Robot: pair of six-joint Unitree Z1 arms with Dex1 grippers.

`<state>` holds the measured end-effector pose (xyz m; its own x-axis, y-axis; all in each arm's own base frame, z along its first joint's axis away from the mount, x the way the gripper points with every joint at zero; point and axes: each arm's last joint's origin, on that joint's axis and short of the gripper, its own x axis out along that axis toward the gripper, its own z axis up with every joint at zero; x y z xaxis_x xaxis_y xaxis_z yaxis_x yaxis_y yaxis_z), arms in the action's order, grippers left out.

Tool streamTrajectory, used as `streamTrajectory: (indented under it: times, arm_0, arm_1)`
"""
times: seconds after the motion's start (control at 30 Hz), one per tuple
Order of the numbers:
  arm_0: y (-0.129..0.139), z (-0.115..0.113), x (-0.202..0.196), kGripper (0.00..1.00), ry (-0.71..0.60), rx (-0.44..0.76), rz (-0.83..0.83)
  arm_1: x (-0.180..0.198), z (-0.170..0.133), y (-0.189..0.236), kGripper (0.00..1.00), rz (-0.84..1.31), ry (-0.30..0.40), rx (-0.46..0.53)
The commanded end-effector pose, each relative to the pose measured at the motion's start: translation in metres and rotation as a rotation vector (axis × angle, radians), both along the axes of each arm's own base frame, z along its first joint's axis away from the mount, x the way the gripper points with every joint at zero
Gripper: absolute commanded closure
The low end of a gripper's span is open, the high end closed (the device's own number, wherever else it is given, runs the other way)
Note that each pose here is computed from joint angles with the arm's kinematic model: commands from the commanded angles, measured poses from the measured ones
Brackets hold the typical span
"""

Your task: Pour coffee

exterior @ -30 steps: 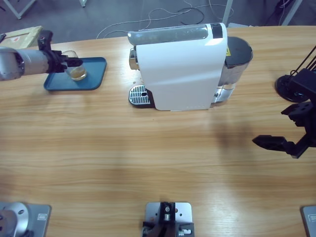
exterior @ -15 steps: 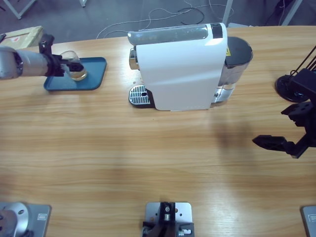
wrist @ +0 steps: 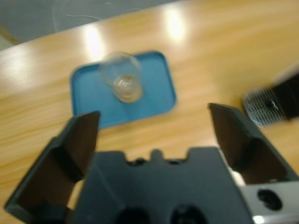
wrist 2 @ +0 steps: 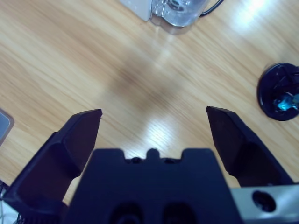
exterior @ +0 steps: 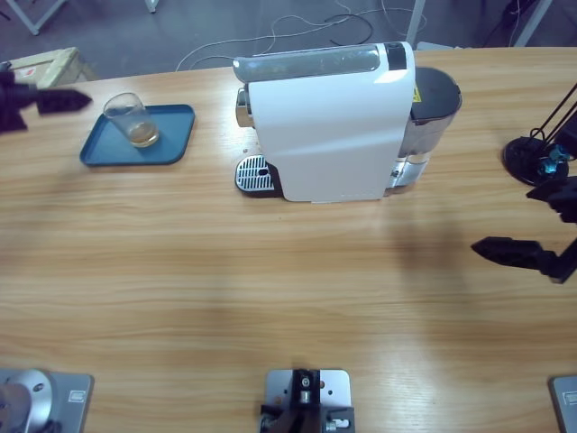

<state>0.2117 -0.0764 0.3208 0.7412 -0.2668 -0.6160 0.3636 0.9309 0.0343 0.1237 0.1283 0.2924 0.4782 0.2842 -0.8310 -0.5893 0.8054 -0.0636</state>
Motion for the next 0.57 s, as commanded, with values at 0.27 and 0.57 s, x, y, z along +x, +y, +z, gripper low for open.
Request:
streamTrajectory:
  times: [0.27, 0.57]
  arm_0:
    - [-0.002, -0.018, -0.124, 0.013, 0.081, -0.082, -0.450]
    - [0.004, -0.026, -0.134, 0.004, 0.082, -0.102, -0.489]
  arm_1:
    - [-0.013, 0.006, -0.021, 0.000, -0.070, -0.096, 0.014]
    - [-0.012, 0.007, -0.021, 0.000, -0.075, -0.101, 0.012]
